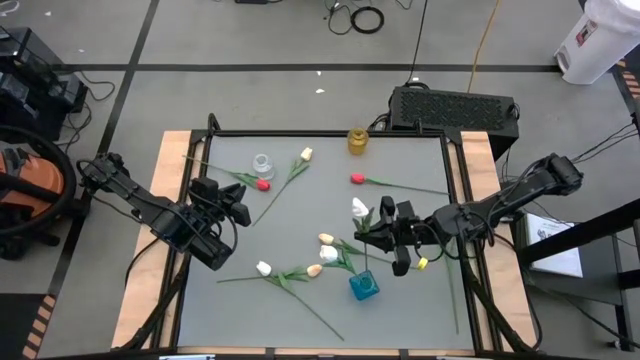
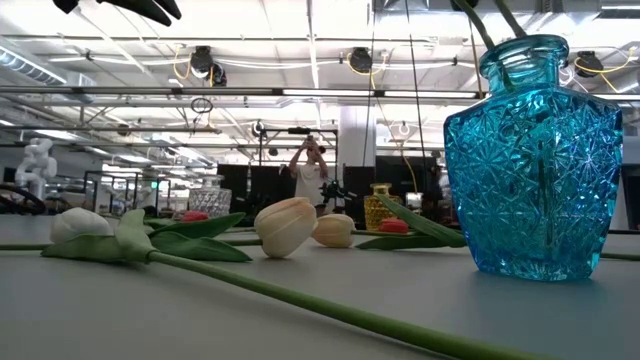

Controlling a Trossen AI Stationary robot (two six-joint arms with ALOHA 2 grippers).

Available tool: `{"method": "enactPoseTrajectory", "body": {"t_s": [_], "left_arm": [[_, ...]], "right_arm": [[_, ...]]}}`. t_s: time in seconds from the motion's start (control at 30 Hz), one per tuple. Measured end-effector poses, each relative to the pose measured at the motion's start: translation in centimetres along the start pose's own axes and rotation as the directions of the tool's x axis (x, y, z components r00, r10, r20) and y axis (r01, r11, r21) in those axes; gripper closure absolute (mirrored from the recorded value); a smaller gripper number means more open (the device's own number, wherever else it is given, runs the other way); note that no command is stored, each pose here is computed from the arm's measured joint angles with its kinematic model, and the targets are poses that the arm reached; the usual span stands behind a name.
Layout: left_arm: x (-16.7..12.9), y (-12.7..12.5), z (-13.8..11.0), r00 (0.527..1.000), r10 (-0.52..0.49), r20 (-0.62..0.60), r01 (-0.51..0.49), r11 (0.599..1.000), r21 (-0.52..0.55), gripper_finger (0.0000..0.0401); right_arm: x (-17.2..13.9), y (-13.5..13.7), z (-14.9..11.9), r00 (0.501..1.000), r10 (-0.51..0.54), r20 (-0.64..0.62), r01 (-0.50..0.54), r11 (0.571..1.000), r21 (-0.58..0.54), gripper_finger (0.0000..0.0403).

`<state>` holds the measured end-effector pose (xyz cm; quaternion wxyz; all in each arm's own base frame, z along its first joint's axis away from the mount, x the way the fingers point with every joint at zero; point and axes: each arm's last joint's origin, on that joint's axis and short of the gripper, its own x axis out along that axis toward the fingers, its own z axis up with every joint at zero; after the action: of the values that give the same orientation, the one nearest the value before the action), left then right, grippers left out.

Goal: Sort flowers into vase by color
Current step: Put the top white tulip into the blue vase

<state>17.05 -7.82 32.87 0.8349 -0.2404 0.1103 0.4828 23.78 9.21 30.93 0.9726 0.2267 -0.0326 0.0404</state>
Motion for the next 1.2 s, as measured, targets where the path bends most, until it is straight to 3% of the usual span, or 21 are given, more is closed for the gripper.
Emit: {"method": "enactPoseTrajectory", "body": {"t_s": [1.2], "left_arm": [[0.00,-0.13,-0.03,1.000,-0.007,-0.002,0.007,1.000,0.011,0.0315]], "right_arm": [[0.11,0.47,-0.84,0.999,0.018,-0.038,-0.018,1.000,0.000,0.0403]]}}
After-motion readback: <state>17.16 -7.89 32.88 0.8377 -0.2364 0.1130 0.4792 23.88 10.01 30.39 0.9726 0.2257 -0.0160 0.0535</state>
